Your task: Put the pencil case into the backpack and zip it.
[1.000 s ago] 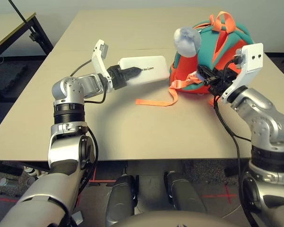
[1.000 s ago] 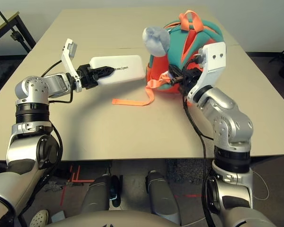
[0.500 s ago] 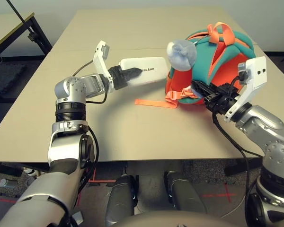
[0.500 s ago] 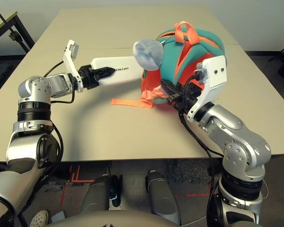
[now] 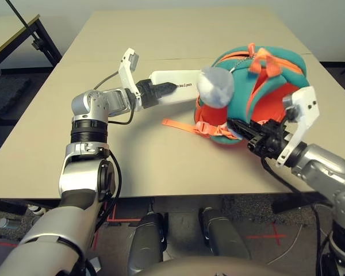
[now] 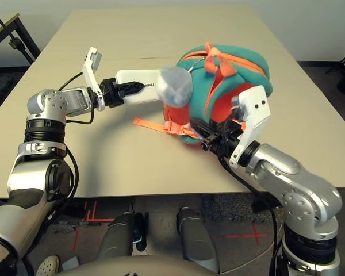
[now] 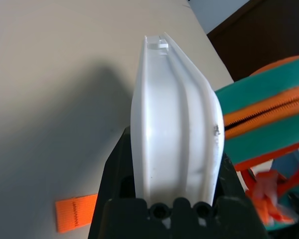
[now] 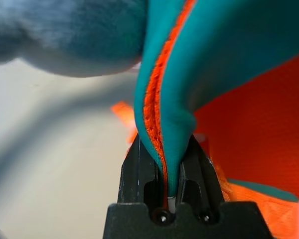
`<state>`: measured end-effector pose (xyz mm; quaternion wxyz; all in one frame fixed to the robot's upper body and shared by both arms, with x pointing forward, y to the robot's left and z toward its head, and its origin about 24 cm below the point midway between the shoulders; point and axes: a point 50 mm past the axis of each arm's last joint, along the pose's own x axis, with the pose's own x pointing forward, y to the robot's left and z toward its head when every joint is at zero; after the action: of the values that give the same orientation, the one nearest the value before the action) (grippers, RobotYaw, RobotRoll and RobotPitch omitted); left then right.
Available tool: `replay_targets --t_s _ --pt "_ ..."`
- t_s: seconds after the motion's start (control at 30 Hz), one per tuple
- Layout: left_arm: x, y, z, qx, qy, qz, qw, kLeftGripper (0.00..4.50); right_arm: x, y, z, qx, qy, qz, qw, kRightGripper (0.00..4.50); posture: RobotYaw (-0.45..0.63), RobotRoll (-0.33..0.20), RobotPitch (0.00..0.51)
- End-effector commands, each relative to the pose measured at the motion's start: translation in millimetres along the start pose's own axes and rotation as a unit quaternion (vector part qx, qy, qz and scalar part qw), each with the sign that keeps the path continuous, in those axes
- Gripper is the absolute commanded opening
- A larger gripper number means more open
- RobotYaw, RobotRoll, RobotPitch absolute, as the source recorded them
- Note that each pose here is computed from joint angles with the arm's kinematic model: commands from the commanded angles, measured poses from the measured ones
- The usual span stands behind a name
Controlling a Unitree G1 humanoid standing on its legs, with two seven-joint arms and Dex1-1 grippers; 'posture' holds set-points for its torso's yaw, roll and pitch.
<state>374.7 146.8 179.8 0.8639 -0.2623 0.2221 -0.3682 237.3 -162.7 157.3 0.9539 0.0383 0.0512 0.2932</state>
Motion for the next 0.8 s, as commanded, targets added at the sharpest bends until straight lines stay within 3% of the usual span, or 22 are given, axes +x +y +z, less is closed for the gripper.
replay_targets --t_s 0.03,0.37,0.63,0.8 --pt "-13.8 -7.1 28.3 0.058 -0.038 -0.005 0.998 1.22 11.1 -10.0 -8.2 -0.005 0.01 -0.021 1.0 0.16 -0.24 0.0 0.107" --pt "-49.7 -31.7 72.4 0.209 -0.068 -0.038 0.975 1.22 19.8 -24.0 -12.8 -0.021 0.016 -0.024 0.999 0.16 -0.21 0.0 0.102" --pt "-54.4 -62.6 80.5 0.278 -0.043 -0.129 0.951 1.22 19.8 -30.3 -19.9 -0.027 0.036 -0.015 0.999 0.16 -0.21 0.0 0.105" --pt "-50.4 -64.3 82.1 0.286 -0.029 -0.144 0.947 1.22 20.4 -30.0 -21.7 -0.027 0.038 -0.013 0.999 0.16 -0.22 0.0 0.109"
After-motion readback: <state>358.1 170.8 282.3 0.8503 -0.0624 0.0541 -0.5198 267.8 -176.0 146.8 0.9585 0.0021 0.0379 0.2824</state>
